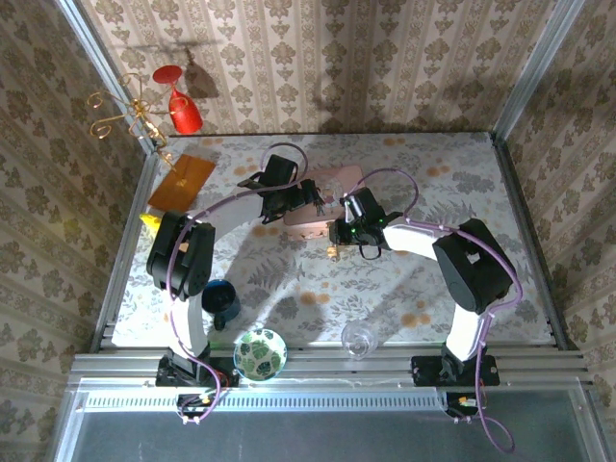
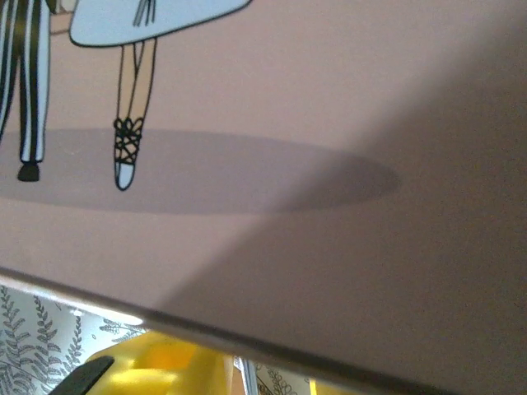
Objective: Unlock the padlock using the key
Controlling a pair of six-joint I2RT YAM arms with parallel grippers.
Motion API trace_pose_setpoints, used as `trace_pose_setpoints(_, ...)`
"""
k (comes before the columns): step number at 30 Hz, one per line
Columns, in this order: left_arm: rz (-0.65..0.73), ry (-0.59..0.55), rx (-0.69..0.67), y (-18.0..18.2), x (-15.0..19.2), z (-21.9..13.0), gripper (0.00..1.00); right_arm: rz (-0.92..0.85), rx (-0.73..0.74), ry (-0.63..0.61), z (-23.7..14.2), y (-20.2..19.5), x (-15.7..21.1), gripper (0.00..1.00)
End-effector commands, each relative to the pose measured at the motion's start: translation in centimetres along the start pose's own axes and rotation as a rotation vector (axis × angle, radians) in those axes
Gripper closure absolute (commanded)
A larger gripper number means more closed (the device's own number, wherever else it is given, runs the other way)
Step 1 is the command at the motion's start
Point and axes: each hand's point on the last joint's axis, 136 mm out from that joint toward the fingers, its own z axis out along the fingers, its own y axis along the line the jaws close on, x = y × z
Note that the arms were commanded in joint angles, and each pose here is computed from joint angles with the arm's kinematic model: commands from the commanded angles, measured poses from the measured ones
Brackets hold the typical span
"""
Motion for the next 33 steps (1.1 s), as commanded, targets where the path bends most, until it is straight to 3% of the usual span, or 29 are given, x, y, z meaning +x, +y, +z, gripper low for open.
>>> trace_pose_setpoints(1, 0.01, 0.035, -0.012, 0.3, 0.7, 0.7, 0.0, 0.03, -0.005, 0.006, 0.9, -0.7, 0.5, 0.73)
trace_pose_setpoints(5, 0.011, 0.035, -0.018, 0.4, 0.7, 0.8, 0.0, 0.042, -0.023, 0.012, 1.2, -0.6, 0.8, 0.74)
trace_pose_setpoints(18, 0.009, 0.03, -0.026, 0.5, 0.9, 0.6, 0.0, 0.253, 0.048, -0.018, 2.4, -2.8, 1.1, 1.0)
trace_pose_setpoints(33, 0.012, 0.029, -0.027, 0.8, 1.5, 0.9, 0.0, 0.649, 0.004, -0.157, 1.4, -3.3, -1.0, 1.0)
